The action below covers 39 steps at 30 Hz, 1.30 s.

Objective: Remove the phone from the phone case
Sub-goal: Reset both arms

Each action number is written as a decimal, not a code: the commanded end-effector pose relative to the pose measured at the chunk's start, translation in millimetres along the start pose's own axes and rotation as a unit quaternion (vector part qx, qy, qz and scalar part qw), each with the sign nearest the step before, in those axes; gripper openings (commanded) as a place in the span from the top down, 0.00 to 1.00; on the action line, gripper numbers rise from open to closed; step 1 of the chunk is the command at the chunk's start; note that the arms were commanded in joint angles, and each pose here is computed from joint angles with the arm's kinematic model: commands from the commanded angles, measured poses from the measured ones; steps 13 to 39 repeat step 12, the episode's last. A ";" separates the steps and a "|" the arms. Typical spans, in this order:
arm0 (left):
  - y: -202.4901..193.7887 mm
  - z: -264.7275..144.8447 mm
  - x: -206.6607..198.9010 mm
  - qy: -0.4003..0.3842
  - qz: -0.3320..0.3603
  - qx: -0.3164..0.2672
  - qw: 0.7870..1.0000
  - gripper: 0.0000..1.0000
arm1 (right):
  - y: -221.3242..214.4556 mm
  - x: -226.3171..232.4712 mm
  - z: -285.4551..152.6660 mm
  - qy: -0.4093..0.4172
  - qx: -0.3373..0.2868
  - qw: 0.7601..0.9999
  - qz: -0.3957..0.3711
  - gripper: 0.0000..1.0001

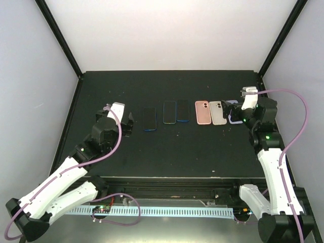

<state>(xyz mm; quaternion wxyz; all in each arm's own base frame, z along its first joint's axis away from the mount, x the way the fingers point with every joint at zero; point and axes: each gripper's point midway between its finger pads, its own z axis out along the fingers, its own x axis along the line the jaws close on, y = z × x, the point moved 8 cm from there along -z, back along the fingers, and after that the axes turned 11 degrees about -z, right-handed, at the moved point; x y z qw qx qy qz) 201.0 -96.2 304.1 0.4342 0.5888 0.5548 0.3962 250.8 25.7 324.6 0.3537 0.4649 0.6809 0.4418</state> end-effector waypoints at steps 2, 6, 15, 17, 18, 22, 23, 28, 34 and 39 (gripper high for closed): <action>8.3 -7.5 15.0 0.045 -0.035 -0.068 0.996 0.01 | 7.8 -7.6 -6.4 -0.046 -0.047 0.997 0.034 0.00; 6.8 -4.0 12.7 0.044 -0.027 -0.062 0.997 0.01 | 10.1 -6.8 -17.8 -0.059 -0.063 0.995 0.040 0.00; 2.6 5.2 8.1 0.050 -0.016 -0.044 0.998 0.01 | 4.7 1.0 -27.8 -0.042 -0.092 0.995 0.024 0.00; 2.6 5.2 8.1 0.050 -0.016 -0.044 0.998 0.01 | 4.7 1.0 -27.8 -0.042 -0.092 0.995 0.024 0.00; 2.6 5.2 8.1 0.050 -0.016 -0.044 0.998 0.01 | 4.7 1.0 -27.8 -0.042 -0.092 0.995 0.024 0.00; 2.6 5.2 8.1 0.050 -0.016 -0.044 0.998 0.01 | 4.7 1.0 -27.8 -0.042 -0.092 0.995 0.024 0.00; 2.6 5.2 8.1 0.050 -0.016 -0.044 0.998 0.01 | 4.7 1.0 -27.8 -0.042 -0.092 0.995 0.024 0.00; 2.6 5.2 8.1 0.050 -0.016 -0.044 0.998 0.01 | 4.7 1.0 -27.8 -0.042 -0.092 0.995 0.024 0.00; 2.6 5.2 8.1 0.050 -0.016 -0.044 0.998 0.01 | 4.7 1.0 -27.8 -0.042 -0.092 0.995 0.024 0.00; 2.6 5.2 8.1 0.050 -0.016 -0.044 0.998 0.01 | 4.7 1.0 -27.8 -0.042 -0.092 0.995 0.024 0.00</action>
